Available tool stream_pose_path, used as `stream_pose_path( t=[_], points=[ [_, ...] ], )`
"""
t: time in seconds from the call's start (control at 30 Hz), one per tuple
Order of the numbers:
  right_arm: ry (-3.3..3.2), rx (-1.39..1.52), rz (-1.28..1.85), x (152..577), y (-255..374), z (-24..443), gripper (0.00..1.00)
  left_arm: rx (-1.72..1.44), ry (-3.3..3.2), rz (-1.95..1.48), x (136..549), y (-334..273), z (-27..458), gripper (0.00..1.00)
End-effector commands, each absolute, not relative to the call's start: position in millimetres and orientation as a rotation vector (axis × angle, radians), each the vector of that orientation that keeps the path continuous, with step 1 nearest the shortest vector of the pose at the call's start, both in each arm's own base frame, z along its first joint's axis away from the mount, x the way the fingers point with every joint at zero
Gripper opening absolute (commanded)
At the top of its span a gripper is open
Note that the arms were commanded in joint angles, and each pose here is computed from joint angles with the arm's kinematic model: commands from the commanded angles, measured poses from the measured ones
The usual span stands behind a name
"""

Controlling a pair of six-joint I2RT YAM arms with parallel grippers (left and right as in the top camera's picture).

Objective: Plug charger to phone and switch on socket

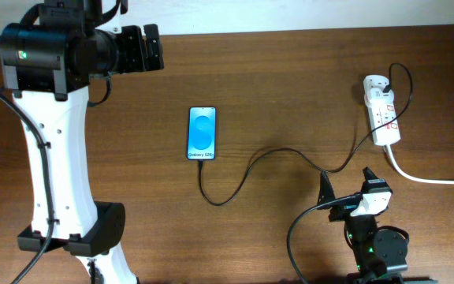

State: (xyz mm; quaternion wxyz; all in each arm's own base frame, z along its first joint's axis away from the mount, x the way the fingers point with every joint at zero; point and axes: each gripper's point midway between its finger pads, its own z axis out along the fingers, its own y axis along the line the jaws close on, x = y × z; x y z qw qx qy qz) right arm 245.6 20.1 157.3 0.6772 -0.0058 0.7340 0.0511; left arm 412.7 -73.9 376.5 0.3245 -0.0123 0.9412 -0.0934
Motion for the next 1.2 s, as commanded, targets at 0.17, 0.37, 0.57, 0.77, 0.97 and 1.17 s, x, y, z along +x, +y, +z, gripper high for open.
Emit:
stream_pose_path(
  t=[0.17,0.37,0.57,0.77,0.97,1.17],
  points=[
    [1.649,-0.024,0.116,245,21,156,0.98,-0.025,2.46,-0.21,409,-69,380,0.99],
    [1.649,-0.024,0.116,245,21,156,0.98,-0.033,2.466,-0.191,409,-65,376,0.99],
    [1.649,-0.024,0.116,245,21,156,0.98,-0.022,2.395,-0.22,415,-69,365,0.99],
    [1.649,-0.024,0.116,245,21,156,0.98,0.024,2.292,-0.211,396,-66,342,0.99],
    [1.649,-0.024,0.116,245,21,156,0.98,0.102,2.136,-0.186,362,-61,322,0.99],
    [1.649,-0.024,0.116,245,21,156,0.98,0.07,1.995,-0.172,325,-45,293,0.99]
  ],
)
